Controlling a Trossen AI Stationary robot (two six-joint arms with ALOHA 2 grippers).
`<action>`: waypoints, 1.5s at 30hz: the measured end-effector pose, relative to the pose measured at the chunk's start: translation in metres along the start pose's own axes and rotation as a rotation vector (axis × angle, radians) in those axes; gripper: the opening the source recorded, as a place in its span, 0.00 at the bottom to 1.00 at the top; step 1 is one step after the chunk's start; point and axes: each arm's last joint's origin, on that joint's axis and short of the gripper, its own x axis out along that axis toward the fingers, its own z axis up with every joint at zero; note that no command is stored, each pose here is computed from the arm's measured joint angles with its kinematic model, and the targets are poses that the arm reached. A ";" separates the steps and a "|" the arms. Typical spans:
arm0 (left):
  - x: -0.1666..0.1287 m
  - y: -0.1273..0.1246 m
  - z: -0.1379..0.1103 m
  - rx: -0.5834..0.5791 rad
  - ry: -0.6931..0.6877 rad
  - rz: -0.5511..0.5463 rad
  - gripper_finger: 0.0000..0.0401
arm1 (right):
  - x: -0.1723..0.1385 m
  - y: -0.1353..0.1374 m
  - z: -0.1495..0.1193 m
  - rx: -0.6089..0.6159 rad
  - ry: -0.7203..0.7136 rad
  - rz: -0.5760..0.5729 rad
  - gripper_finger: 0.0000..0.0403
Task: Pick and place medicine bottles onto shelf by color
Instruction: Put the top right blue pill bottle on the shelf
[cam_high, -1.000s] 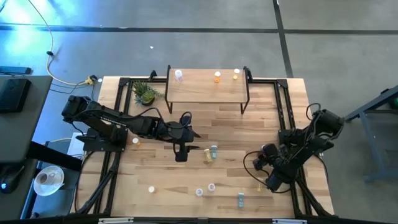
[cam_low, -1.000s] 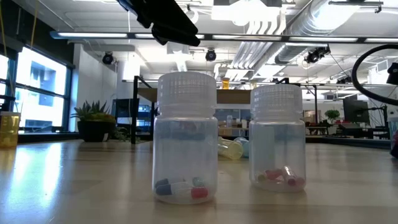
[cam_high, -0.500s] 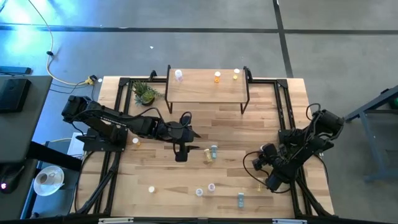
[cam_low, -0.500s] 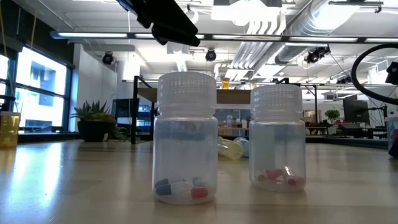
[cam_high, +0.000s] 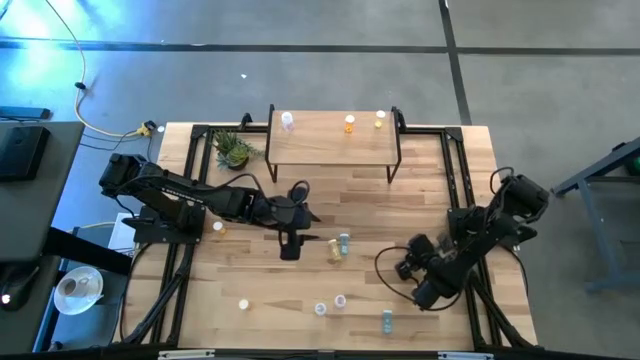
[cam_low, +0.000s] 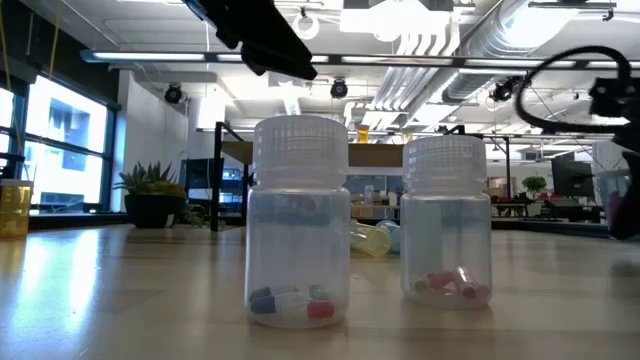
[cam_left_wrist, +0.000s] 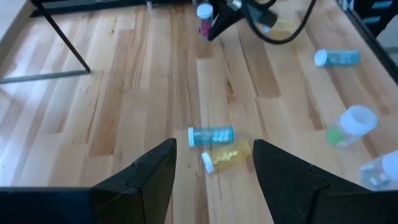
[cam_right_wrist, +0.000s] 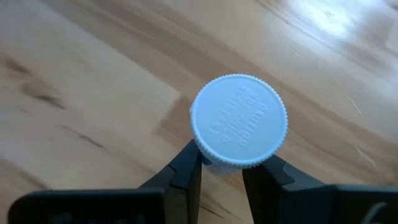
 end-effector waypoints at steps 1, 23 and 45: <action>0.000 0.000 -0.001 0.001 0.011 0.000 0.50 | -0.001 0.004 0.004 -0.015 0.004 0.002 0.20; -0.004 -0.020 -0.010 0.118 0.089 -0.049 0.50 | -0.037 0.072 0.081 -0.429 0.001 0.223 0.20; -0.004 -0.020 0.010 0.121 -0.108 -0.044 0.50 | -0.055 0.102 0.151 -0.574 -0.124 0.403 0.20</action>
